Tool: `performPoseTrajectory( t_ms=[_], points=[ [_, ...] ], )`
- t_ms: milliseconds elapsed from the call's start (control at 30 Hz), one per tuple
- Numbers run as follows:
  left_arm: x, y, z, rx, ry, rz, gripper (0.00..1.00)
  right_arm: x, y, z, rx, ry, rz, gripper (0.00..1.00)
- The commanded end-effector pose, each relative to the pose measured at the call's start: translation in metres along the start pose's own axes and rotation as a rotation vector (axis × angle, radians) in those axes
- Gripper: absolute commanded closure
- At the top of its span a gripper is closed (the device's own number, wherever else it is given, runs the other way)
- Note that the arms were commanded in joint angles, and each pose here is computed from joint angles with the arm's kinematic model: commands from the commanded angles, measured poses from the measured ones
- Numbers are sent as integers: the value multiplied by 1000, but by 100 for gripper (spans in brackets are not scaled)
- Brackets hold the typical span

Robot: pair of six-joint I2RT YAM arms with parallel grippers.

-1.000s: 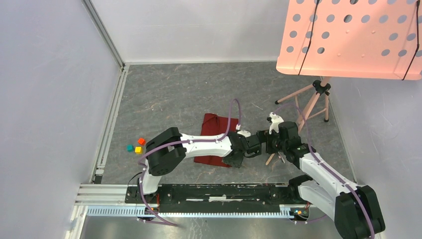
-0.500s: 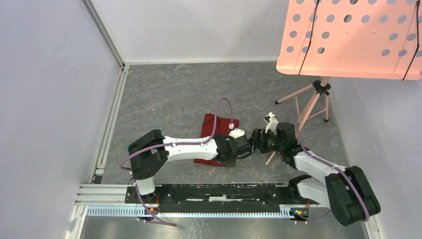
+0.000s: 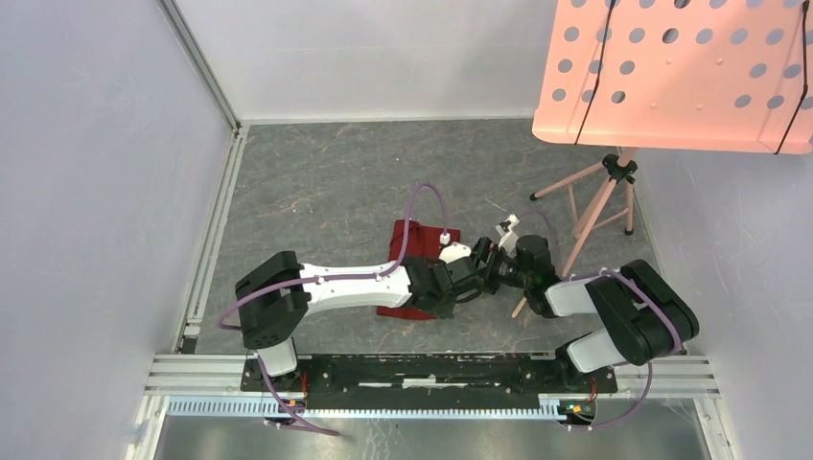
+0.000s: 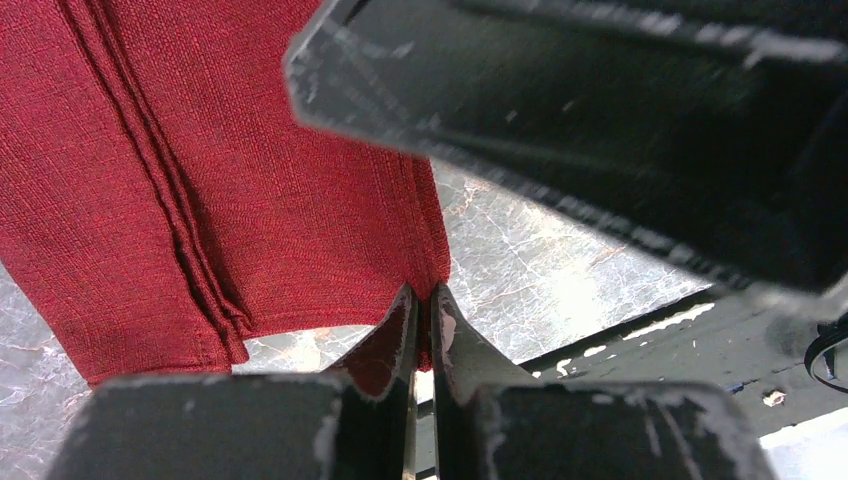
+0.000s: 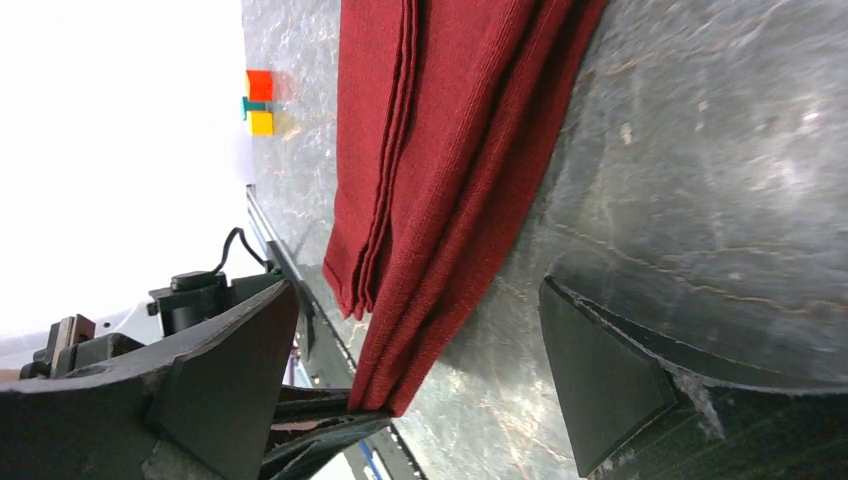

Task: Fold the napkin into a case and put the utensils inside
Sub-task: Pick up the 2/3-rectangle-folded napkin at the center of the board.

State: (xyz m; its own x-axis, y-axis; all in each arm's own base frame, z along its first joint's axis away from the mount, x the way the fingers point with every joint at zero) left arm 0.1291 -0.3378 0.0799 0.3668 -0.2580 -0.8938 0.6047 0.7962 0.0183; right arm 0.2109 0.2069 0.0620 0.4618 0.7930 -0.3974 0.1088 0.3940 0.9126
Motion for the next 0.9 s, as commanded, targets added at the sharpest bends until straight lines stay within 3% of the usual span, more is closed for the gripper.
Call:
performPoseTrajectory(
  t_ms=[0, 867],
  points=[
    [-13, 2, 15, 12, -72, -14, 98, 9, 21, -3, 62, -14, 85, 5],
    [-19, -1, 13, 16, -67, -47, 98, 44, 10, 47, 33, -115, 67, 45]
  ],
)
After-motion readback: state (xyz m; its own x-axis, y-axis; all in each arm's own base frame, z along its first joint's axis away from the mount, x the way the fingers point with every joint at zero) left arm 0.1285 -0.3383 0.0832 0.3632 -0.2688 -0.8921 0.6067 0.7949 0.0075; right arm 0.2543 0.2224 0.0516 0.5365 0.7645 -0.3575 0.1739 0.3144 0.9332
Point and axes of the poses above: each gripper's point midway between its finger pads, its own x axis out along the fingers, its own y axis along the line the jaws close on, z = x × y, the point moved 3 cm from there along -x, back along the fingers, and after that the axes turned 15 degrees about x, right-handed, at the moved point
